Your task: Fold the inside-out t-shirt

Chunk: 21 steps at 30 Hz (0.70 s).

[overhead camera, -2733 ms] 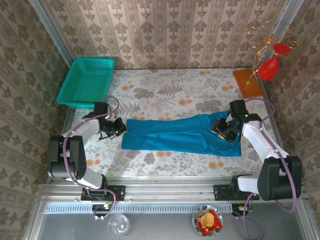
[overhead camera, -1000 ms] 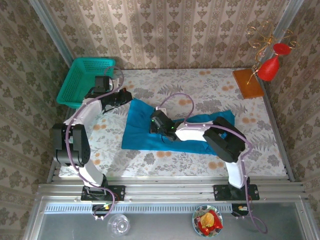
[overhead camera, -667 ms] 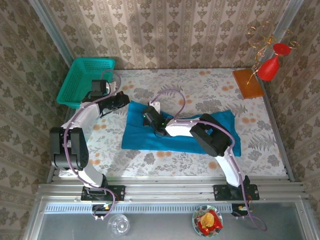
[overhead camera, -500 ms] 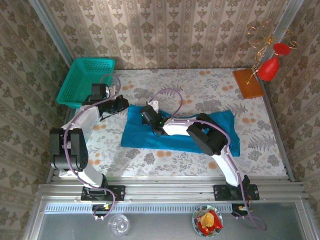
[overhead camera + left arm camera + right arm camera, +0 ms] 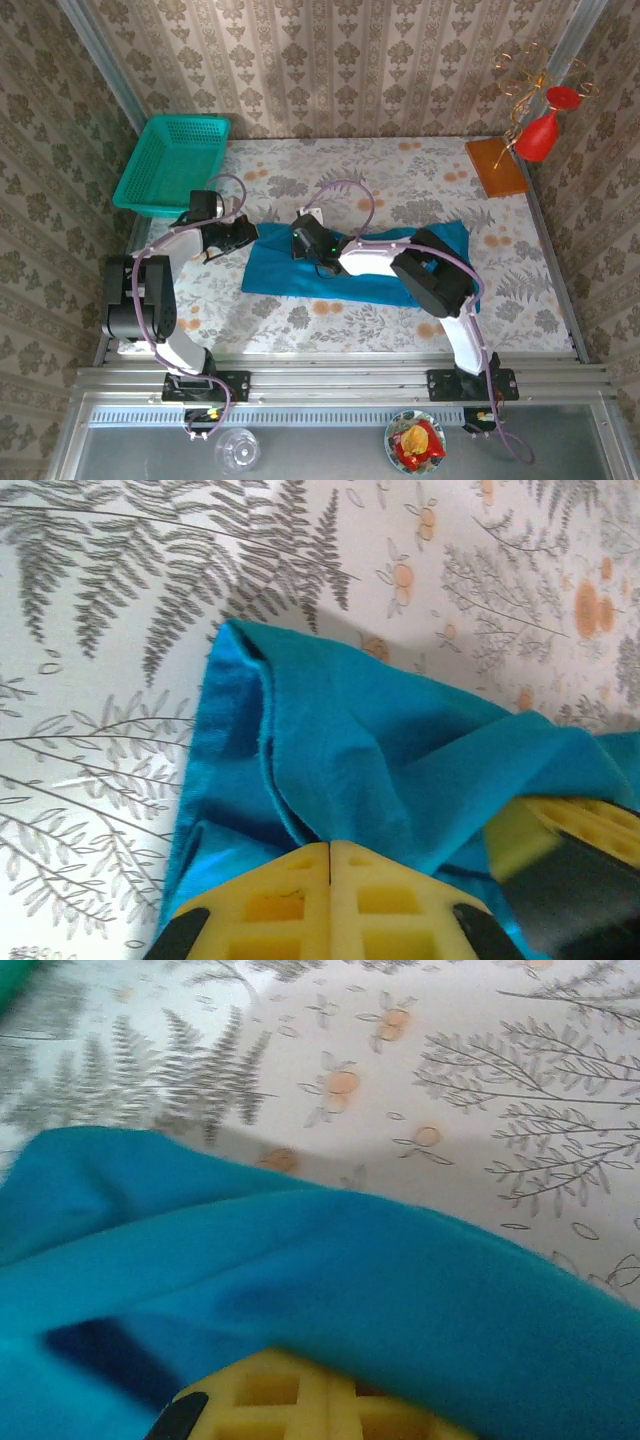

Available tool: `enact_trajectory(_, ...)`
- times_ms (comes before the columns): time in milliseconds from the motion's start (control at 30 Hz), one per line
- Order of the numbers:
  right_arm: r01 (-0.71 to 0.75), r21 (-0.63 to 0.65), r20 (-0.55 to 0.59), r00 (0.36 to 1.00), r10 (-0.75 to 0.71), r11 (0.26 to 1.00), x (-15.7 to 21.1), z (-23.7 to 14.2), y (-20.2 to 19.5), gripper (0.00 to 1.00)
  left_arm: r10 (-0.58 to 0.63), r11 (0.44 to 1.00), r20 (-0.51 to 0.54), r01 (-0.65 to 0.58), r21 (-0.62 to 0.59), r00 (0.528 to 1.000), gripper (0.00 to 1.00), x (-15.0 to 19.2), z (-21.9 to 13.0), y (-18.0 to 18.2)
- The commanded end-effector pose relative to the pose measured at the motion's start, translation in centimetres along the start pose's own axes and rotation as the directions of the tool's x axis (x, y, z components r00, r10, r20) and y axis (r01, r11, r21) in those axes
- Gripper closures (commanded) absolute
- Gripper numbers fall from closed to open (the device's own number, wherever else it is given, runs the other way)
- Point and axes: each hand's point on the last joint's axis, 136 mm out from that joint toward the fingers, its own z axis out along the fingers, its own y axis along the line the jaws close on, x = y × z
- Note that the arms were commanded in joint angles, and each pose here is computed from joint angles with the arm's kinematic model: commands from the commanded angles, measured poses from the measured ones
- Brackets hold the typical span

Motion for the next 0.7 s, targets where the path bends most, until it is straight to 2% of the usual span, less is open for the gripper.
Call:
enact_trajectory(0, 0.008, -0.125, -0.035, 0.999, -0.013, 0.992, -0.2, -3.6, 2.5, 0.96, 0.004, 0.995, 0.018, -0.003, -0.1, 1.0, 1.0, -0.1, 0.1, 2.4)
enact_trajectory(67, -0.01, -0.109, -0.051, 0.999, 0.005, 0.994, 0.4, -4.9, 1.5, 0.95, 0.001, 0.99, 0.011, 0.0, -0.142, 1.0, 1.0, 0.0, 0.0, 3.3)
enact_trajectory(300, -0.102, 0.092, -0.106, 0.988, 0.112, 0.991, 1.0, -8.6, -5.6, 0.95, -0.023, 0.977, 0.001, 0.022, -0.21, 1.0, 1.0, 0.2, -0.9, 4.7)
enact_trajectory(467, -0.162, 0.172, -0.177, 0.965, 0.192, 0.972, 2.0, -9.6, -9.9, 0.94, -0.044, 0.985, -0.046, 0.036, -0.168, 0.998, 1.0, 0.9, -0.5, 4.1)
enact_trajectory(667, -0.203, 0.264, -0.243, 0.932, 0.269, 0.943, 3.1, -10.8, -14.3, 0.9, -0.062, 0.989, -0.045, 0.055, -0.141, 0.997, 0.99, 1.7, -1.0, 3.6)
